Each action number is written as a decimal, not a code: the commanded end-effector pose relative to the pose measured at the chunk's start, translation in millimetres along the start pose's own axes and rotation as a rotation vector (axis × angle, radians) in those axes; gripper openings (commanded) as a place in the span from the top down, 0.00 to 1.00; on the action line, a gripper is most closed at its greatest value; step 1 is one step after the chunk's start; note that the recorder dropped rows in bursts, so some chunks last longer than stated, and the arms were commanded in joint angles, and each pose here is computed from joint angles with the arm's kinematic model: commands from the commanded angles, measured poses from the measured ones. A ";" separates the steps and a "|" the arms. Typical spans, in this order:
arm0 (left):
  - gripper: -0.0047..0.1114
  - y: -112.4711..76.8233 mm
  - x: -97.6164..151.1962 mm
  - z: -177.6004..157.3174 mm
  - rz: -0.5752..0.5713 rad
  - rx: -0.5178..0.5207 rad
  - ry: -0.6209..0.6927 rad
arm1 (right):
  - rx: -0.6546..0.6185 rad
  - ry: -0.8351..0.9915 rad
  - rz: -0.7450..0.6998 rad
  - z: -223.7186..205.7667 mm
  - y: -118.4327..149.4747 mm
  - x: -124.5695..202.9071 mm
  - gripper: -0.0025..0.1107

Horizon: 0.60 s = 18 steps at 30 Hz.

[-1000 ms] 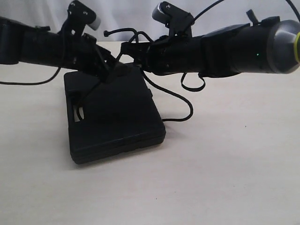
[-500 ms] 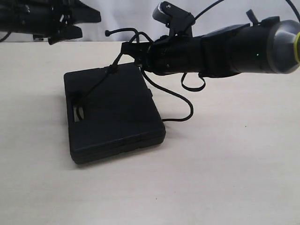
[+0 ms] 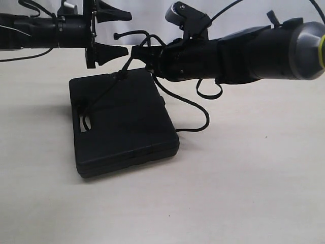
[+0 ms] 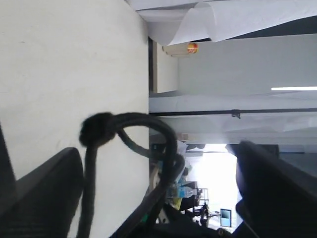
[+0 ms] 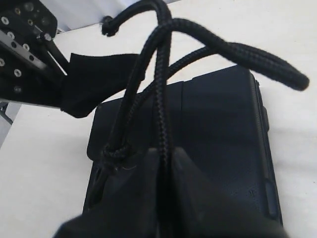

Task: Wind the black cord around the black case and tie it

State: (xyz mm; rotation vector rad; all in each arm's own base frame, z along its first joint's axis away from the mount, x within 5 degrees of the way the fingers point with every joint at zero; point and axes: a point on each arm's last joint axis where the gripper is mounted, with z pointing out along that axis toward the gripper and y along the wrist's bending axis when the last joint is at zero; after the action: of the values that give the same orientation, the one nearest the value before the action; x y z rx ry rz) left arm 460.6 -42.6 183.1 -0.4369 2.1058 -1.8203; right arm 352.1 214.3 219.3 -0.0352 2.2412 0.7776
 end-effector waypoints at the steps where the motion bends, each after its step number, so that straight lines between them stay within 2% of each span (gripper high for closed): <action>1: 0.29 -9.2 2.0 15.8 0.023 0.040 -0.034 | -0.007 -0.004 -0.022 -0.9 1.8 -2.0 0.94; 4: 0.29 -6.2 3.8 24.9 0.024 0.004 -0.056 | -0.007 -0.004 -0.022 -0.9 1.8 -2.0 0.94; 7: 0.41 -4.8 4.3 29.7 0.031 -0.021 -0.075 | -0.007 -0.004 -0.022 -0.9 1.8 -2.0 0.94; 12: 0.83 -3.8 3.4 30.6 0.047 -0.035 -0.089 | -0.007 -0.004 -0.022 -0.9 1.8 -2.0 0.94; 14: 0.95 -3.8 3.4 30.6 0.047 -0.035 -0.089 | -0.007 -0.004 -0.022 -0.9 1.8 -2.0 0.94; 18: 0.96 -5.2 5.2 30.7 0.047 -0.019 -0.070 | -0.009 -0.003 -0.020 -0.9 1.9 -1.8 0.85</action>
State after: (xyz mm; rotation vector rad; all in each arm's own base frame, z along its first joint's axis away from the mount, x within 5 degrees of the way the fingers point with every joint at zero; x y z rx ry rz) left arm 469.3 -69.2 179.6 -0.4742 2.0888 -1.7072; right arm 352.1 214.3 219.3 -0.0389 2.2406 0.7758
